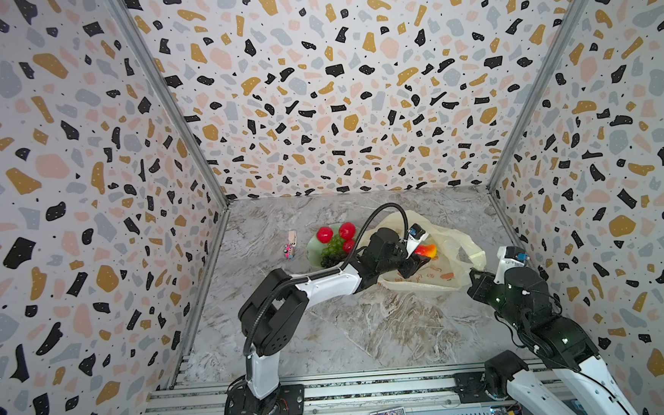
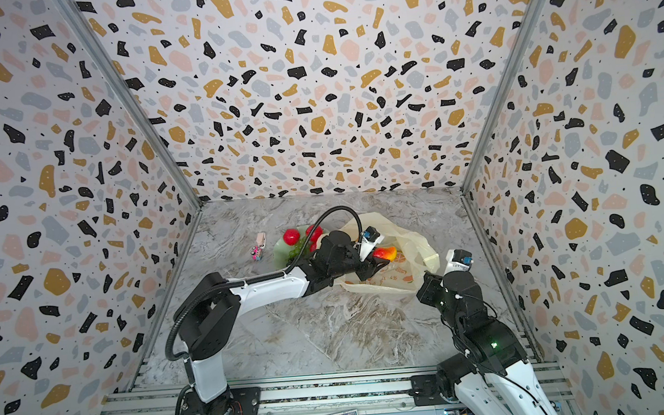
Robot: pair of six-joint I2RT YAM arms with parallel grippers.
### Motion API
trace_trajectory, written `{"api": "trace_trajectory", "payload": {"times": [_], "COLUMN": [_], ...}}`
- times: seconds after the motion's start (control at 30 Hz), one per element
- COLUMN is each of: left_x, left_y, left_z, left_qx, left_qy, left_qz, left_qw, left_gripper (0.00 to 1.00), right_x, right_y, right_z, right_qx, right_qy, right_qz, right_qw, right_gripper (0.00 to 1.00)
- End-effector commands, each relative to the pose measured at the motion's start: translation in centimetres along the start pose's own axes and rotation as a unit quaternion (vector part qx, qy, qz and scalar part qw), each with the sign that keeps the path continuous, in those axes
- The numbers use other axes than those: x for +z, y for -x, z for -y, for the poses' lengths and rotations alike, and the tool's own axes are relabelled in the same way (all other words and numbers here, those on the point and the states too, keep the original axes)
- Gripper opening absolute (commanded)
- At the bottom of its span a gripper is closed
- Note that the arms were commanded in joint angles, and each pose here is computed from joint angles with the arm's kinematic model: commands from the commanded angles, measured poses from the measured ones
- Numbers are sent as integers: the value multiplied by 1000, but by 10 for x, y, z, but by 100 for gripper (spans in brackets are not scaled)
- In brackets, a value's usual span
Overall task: Take fruits out of the plastic bag
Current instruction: Take out the fake fruit from the plastic bag, then place the fake fruit on the plate.
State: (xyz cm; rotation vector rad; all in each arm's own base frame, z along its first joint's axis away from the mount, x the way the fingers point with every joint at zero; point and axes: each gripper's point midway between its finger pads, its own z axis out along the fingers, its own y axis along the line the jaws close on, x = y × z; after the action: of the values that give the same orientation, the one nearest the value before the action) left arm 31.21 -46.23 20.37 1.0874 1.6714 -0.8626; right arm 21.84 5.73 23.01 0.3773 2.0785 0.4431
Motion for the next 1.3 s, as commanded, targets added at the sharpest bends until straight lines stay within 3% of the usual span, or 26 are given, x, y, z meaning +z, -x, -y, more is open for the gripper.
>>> {"api": "trace_trajectory", "payload": {"times": [0.0, 0.17, 0.3, 0.4, 0.53, 0.63, 0.9, 1.27], "left_x": [-38, -90, -134, -163, -199, -199, -166, -156], "left_y": [51, 90, 101, 83, 25, -13, -87, -121], "left_z": [10, -7, -61, -116, -191, -215, -230, -221], "left_qx": [26, 20, -24, -76, -180, -218, -243, -264], "left_qy": [-37, -9, 115, 224, 360, 374, 373, 352], "left_qz": [58, 120, 147, 140, 106, 71, -43, -72], "left_qw": [997, 993, 982, 962, 909, 899, 894, 895], "left_gripper": [23, 23, 23, 19, 13, 15, 13, 17], "right_x": [-4, -2, 0, 1, 1, -1, -16, -21], "right_y": [10, 9, 9, 9, 11, 14, 28, 26], "right_z": [-2, -4, -6, -8, -9, -7, 4, 8], "right_qx": [7, 7, 7, 5, 2, -2, -28, -33], "right_qy": [2, 9, 17, 21, 23, 17, -20, -25], "right_qz": [22, 24, 25, 25, 31, 35, 58, 58], "right_qw": [1000, 1000, 1000, 999, 999, 999, 998, 997], "right_gripper": [0, 0, 0, 0, 0, 0, 0, 0]}}
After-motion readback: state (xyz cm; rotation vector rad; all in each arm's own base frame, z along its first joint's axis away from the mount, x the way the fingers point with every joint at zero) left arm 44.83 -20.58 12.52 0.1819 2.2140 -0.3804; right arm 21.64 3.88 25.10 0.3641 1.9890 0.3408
